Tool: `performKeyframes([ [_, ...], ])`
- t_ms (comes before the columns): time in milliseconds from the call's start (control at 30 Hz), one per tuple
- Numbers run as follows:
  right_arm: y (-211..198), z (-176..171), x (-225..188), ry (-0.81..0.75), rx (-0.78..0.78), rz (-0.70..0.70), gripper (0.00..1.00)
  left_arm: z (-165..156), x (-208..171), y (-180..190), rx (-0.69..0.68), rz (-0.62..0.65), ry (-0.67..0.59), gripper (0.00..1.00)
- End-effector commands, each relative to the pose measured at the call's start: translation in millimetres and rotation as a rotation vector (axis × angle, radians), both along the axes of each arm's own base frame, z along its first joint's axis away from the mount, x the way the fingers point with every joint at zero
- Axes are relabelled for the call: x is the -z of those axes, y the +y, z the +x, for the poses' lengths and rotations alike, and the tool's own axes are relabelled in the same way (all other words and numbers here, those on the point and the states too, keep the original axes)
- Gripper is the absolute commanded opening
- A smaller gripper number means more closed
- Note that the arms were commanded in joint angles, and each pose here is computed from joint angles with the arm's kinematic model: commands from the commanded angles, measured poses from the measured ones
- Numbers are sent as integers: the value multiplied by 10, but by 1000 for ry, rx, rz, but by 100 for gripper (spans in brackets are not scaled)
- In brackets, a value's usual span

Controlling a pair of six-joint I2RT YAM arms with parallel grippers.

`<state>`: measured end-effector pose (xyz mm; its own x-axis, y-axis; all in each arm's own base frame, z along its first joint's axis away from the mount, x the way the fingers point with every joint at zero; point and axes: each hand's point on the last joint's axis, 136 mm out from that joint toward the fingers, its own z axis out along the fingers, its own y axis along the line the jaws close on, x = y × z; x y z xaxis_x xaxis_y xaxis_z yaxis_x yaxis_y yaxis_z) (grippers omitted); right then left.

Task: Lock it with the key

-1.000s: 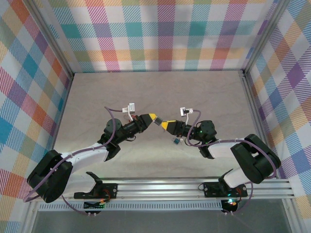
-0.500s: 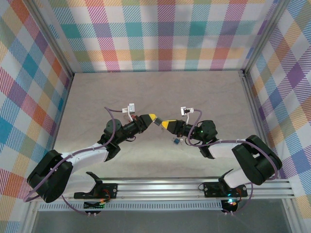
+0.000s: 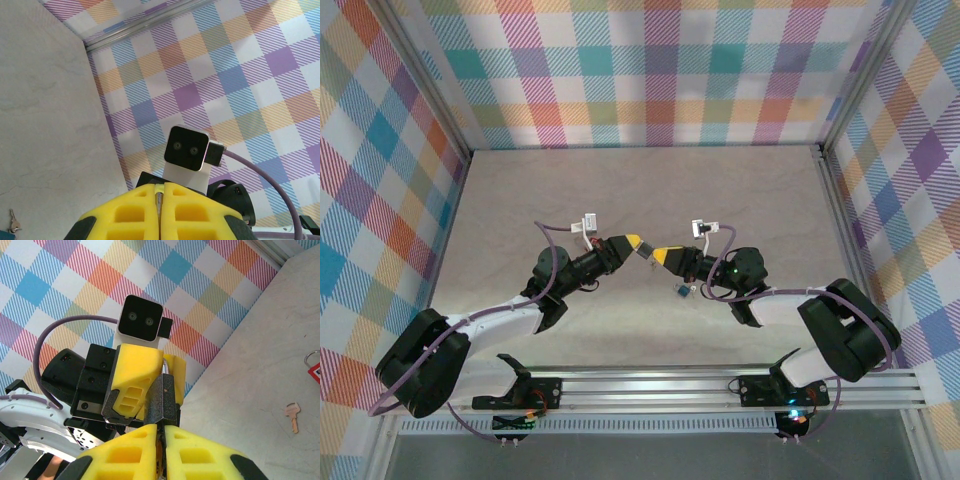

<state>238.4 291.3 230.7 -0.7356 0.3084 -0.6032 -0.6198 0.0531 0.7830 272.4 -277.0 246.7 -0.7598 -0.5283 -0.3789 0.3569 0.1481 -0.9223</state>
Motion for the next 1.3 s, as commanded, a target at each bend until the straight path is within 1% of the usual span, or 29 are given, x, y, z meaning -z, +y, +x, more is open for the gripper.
performKeyframes([
  [0, 31, -81, -224, -77, -30, 46, 10, -29, -200, 27, -15, -58, -58, 0],
  [133, 63, -91, -222, -75, -41, 45, 9, -24, -196, 31, -18, -61, -59, 0],
  [233, 90, -99, -226, -80, -43, 46, 0, -20, -194, 35, -22, -65, -59, 0],
  [633, 97, -118, -140, -74, 0, 36, 0, -2, -320, 172, -89, -140, -96, 0],
  [900, 84, -208, -97, -80, -17, 26, 0, 42, -461, 176, -94, -211, -110, 0],
  [1267, -6, -336, 82, -56, -21, -4, 0, 101, -579, 189, -103, -249, -119, 0],
])
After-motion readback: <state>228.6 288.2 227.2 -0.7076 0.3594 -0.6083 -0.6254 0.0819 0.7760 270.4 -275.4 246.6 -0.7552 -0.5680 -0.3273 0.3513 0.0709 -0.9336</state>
